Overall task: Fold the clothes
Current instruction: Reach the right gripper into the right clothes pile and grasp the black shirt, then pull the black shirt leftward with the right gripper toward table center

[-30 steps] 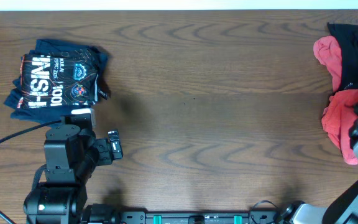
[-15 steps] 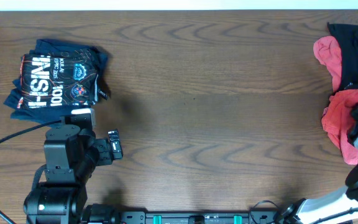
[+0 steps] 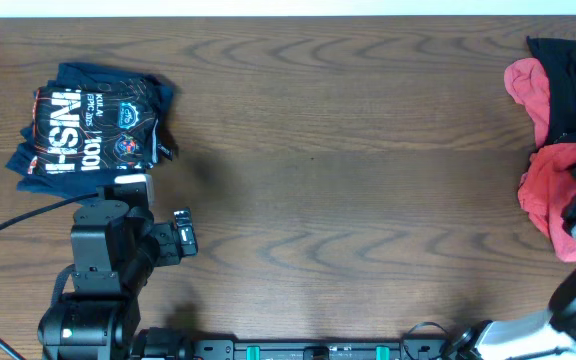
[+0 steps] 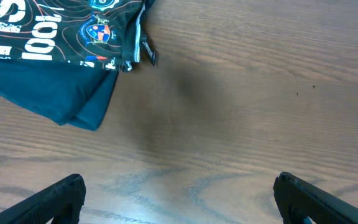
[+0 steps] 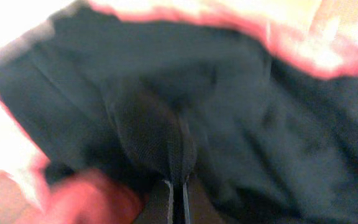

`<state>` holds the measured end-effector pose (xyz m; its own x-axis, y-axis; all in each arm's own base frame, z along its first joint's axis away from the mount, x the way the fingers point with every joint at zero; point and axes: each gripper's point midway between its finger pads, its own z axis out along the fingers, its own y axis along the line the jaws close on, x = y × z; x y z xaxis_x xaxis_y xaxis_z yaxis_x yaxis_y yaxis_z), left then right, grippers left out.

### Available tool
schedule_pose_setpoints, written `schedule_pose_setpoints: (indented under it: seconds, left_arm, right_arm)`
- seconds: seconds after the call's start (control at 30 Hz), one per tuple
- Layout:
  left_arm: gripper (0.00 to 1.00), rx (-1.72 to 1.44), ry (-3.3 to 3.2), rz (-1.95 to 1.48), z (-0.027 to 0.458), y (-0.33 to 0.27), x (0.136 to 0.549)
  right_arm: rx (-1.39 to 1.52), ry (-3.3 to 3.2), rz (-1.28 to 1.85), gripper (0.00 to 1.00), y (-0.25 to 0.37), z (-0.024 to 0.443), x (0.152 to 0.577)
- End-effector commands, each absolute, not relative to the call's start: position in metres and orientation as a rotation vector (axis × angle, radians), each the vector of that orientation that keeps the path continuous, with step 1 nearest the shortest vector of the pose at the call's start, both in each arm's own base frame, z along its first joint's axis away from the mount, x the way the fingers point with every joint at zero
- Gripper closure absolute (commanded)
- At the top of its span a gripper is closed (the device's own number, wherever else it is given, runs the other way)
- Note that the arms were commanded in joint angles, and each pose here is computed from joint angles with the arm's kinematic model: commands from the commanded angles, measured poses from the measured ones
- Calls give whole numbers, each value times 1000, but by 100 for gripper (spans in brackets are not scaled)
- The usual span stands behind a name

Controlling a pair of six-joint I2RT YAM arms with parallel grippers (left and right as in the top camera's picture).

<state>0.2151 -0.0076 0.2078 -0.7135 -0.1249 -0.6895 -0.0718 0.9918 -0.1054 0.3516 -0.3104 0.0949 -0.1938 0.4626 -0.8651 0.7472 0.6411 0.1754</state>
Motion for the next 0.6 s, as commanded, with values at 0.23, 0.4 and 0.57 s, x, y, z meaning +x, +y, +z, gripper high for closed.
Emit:
schedule_pose_setpoints:
  seconds: [0.23,0.4,0.57]
  left_arm:
    - [2,-146,2349,-107,216,-9,216]
    - [2,-146,2350,-107,215,-9,216]
    - [2,-146,2349,-107,216,-9,216]
  right_arm:
    - [314,1649,114,99,-154,279,398]
    - [89,1819,399,99,-48,251,405]
    - [-36,2112,614,96,43,187,381]
